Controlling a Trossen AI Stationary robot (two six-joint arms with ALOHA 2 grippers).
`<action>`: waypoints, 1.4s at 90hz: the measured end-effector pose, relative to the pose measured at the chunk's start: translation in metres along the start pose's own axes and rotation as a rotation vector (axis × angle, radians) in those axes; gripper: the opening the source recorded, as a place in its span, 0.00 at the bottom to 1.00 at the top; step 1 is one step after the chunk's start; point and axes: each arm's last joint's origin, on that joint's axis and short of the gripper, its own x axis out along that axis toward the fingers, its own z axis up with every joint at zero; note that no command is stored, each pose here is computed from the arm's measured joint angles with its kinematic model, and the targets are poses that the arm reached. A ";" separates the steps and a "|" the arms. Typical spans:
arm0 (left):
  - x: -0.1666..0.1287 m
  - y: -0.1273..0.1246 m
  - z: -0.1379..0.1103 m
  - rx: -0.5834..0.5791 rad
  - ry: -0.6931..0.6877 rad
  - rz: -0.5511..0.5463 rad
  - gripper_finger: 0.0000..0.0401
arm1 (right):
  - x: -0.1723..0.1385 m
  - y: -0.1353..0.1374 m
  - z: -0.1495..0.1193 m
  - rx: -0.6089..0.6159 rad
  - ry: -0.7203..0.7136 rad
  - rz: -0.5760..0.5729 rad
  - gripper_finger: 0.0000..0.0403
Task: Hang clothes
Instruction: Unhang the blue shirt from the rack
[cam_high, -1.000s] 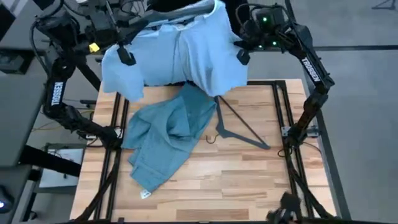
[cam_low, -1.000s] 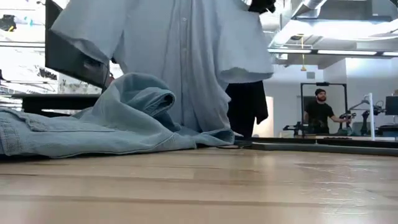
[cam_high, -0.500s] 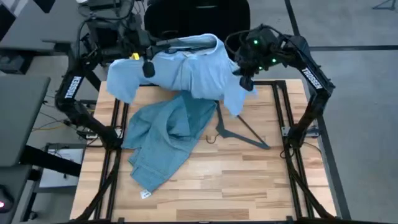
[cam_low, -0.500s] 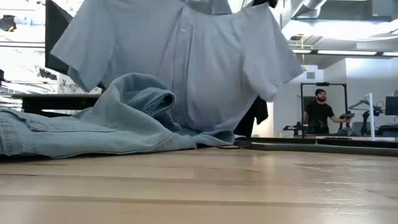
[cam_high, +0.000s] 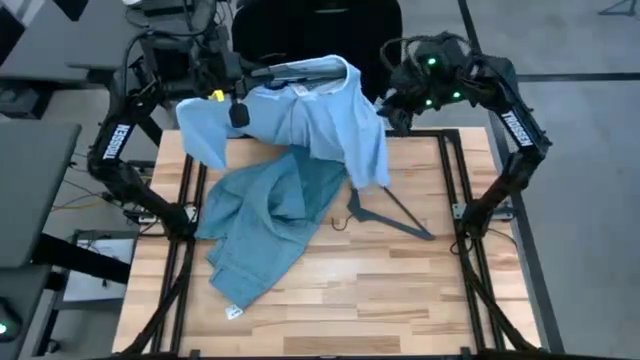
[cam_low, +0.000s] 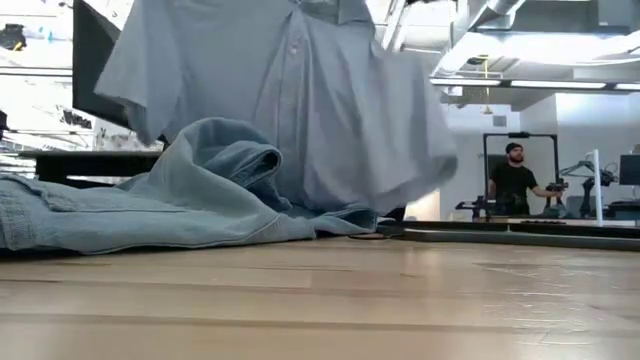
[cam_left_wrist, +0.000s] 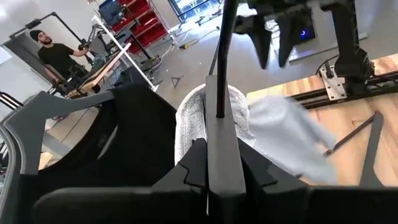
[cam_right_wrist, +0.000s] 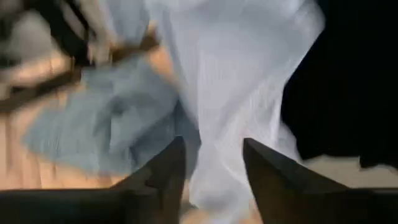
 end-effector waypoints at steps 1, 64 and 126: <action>0.001 0.000 0.000 0.000 -0.001 0.000 0.06 | -0.001 -0.001 0.002 0.002 -0.018 -0.003 0.42; 0.042 -0.004 -0.004 0.003 0.014 -0.018 0.06 | 0.052 -0.027 0.028 0.098 -0.170 -0.160 0.46; 0.044 -0.005 -0.004 0.030 0.009 -0.017 0.06 | 0.083 -0.048 0.023 0.082 -0.071 -0.195 0.31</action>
